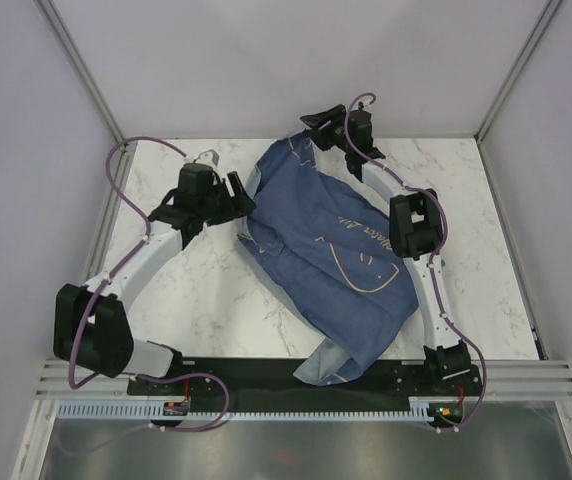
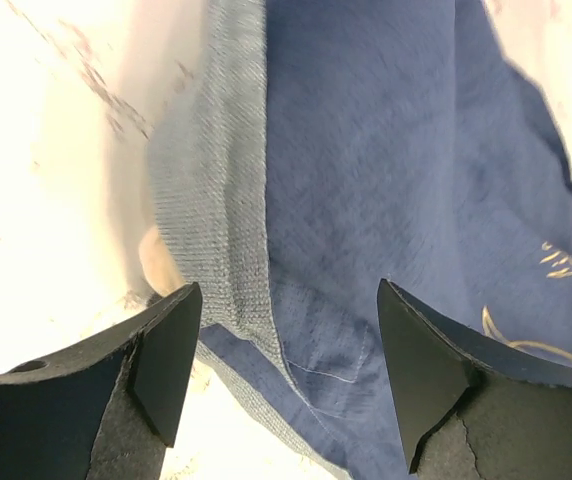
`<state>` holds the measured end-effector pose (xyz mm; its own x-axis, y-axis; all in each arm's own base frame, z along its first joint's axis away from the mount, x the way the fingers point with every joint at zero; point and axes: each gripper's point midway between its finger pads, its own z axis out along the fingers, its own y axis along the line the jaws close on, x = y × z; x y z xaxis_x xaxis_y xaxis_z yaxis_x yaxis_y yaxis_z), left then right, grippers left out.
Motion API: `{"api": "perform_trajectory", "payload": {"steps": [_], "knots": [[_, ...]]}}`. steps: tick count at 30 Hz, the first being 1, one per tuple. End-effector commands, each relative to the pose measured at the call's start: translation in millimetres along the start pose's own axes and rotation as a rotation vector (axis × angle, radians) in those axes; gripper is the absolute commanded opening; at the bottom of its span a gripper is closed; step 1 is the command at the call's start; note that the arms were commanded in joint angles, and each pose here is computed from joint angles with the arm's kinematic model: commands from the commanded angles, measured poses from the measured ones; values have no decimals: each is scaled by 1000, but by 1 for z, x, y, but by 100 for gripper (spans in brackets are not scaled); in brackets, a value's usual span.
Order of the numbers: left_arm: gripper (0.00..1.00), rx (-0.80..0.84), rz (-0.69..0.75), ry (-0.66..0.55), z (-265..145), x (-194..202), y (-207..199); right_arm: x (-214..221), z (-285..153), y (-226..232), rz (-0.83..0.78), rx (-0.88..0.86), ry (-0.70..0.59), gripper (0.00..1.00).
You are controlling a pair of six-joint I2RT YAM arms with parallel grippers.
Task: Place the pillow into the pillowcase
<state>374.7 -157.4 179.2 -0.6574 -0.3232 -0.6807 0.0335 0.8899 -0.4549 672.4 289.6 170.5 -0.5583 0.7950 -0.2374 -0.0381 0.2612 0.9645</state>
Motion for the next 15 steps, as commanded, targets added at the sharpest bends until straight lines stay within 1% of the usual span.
{"api": "perform_trajectory", "payload": {"steps": [1,2,3,4,6,7,8,10,12,13,14,15], "knots": [[79,56,9,127,15,32,-4,-18,-3,62,-48,-158,-93,66],[79,63,5,138,17,34,-5,-22,-6,64,-65,-155,-102,71],[79,75,-8,157,20,38,-7,-22,-9,64,-78,-141,-101,82],[79,75,-15,171,23,42,-6,-25,-15,71,-108,-139,-106,86],[75,96,-21,185,25,45,-9,-29,-22,76,-126,-133,-102,86],[71,102,-22,188,26,45,-10,-28,-29,84,-135,-137,-96,86],[64,107,-24,194,26,47,-11,-32,-33,84,-146,-133,-101,86],[58,99,-20,200,28,49,-8,-35,-47,91,-155,-135,-102,86],[45,55,-12,201,33,51,1,-36,-58,101,-164,-165,-98,85],[36,29,-13,202,34,51,6,-37,-67,104,-164,-163,-99,85],[14,10,-13,198,35,51,10,-37,-71,109,-172,-171,-99,85],[6,-26,-4,185,37,50,17,-36,-76,112,-181,-174,-94,84]]}}
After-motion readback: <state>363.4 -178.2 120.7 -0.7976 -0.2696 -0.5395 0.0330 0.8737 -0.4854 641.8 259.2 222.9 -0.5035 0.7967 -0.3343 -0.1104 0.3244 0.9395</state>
